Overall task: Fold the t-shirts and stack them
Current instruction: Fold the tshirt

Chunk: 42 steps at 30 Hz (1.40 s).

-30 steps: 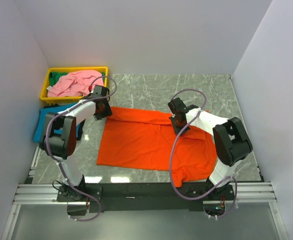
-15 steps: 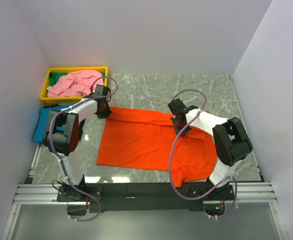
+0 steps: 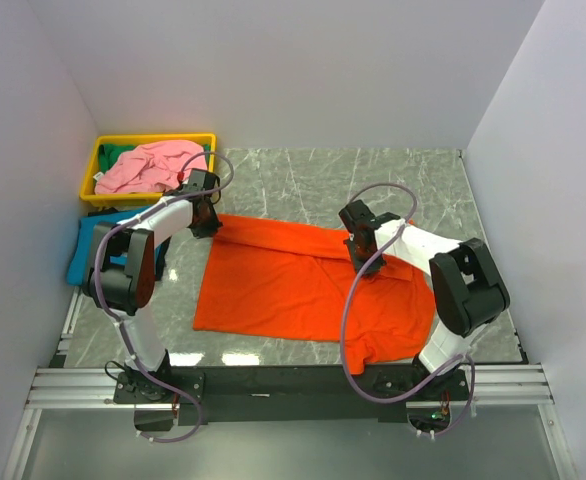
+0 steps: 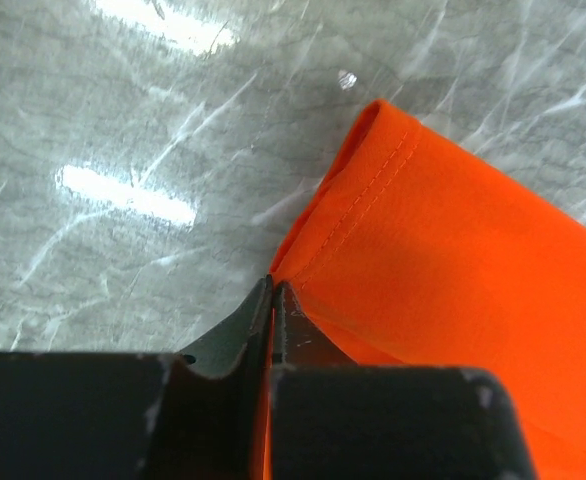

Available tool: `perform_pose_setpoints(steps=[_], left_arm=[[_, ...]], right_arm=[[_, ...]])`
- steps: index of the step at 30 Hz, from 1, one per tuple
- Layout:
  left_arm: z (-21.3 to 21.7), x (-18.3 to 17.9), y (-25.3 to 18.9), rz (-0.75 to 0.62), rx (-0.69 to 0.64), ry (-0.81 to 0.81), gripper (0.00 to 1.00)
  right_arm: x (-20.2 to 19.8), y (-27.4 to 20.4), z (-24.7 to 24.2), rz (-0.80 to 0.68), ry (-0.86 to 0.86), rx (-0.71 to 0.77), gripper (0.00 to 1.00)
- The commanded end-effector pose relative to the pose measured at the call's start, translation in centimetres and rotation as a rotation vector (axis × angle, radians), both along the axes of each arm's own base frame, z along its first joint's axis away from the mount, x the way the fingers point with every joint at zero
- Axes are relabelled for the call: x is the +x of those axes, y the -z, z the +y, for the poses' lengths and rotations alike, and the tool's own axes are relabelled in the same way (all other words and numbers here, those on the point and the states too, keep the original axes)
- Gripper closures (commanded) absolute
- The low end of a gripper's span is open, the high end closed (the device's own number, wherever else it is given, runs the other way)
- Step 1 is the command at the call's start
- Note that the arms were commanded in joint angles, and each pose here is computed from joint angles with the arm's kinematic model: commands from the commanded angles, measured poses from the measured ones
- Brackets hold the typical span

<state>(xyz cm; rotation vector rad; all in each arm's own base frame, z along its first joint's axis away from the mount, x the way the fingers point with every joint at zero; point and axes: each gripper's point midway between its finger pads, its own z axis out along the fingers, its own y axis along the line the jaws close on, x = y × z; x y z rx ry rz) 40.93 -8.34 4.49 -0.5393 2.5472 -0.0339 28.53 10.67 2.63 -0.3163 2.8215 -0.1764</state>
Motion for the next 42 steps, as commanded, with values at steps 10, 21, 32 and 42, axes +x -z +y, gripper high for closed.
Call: perform_pose_setpoints(steps=[10,21,32,42], left_arm=[[0.4,0.1,-4.0,-0.085,-0.019,-0.046,0.4],[-4.5,3.5,-6.2,-0.16,-0.074,0.089,0.43],[-6.3,5.8,-2.4,-0.118,-0.083,0.156,0.51],[-5.6,5.5,0.7,-0.054,-0.055,0.139,0.55]], right_arm=[[6.2,-7.0,-4.3,-0.265,0.417,0.418,0.49],[12.4,-7.3,-14.3,-0.456,0.783,0.705,0.44],[16.8,-4.3,-14.8,-0.401,0.8,0.835,0.46],[17.5,-2.2,-15.2,-0.358,0.851,0.842,0.51]])
